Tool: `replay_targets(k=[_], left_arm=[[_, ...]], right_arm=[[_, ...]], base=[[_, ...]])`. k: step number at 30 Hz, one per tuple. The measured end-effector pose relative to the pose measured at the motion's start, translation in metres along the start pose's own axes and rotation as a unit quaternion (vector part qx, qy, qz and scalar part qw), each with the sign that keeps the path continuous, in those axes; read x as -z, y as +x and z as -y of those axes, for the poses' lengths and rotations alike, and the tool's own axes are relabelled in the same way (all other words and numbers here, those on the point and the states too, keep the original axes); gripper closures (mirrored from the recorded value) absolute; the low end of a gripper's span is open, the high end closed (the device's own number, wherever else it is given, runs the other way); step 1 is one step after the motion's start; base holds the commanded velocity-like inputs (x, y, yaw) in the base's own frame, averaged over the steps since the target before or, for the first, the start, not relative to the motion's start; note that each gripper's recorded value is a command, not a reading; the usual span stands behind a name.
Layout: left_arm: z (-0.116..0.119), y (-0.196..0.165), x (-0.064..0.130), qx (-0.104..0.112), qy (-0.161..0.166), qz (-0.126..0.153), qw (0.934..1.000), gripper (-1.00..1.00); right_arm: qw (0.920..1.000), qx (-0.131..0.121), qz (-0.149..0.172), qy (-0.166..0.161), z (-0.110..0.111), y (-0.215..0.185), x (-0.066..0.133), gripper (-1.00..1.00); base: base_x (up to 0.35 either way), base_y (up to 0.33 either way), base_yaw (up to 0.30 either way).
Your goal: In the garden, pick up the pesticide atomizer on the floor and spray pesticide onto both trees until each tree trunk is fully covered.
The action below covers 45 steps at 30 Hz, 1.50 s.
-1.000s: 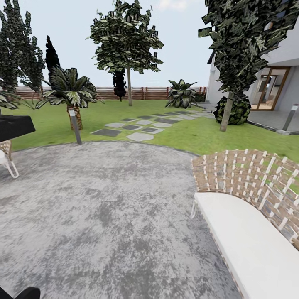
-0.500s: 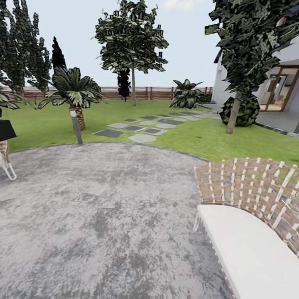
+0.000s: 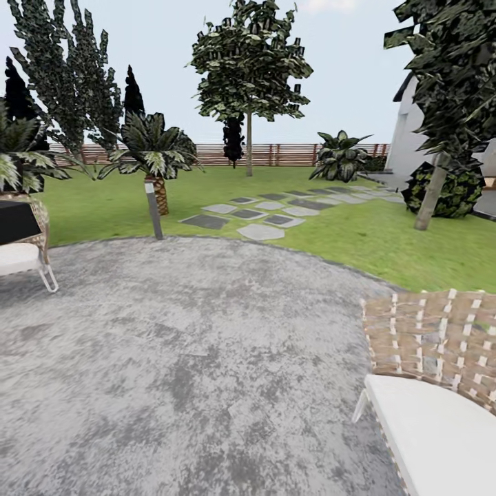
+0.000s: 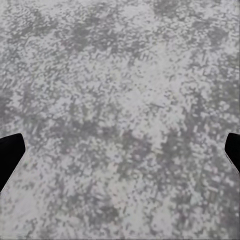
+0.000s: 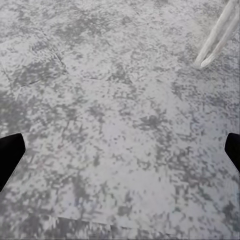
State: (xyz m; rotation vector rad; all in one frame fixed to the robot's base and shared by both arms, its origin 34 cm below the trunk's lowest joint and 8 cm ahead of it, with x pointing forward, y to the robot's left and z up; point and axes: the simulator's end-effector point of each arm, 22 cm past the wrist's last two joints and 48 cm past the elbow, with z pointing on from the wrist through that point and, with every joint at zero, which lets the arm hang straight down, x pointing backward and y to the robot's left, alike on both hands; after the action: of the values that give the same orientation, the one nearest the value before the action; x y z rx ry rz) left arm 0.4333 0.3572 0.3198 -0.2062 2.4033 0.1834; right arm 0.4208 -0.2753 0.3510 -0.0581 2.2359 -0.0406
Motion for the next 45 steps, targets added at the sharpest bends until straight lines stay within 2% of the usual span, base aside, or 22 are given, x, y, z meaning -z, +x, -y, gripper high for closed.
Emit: replay_targets(k=[45], left_arm=[[0.0000,0.0010,0.0002,0.000,0.000,-0.001,1.0000,-1.00]], right_arm=[[1.0000,0.000,0.000,0.000,0.0001,0.0000,0.0000,-1.00]], base=[[0.340,0.000,0.002]])
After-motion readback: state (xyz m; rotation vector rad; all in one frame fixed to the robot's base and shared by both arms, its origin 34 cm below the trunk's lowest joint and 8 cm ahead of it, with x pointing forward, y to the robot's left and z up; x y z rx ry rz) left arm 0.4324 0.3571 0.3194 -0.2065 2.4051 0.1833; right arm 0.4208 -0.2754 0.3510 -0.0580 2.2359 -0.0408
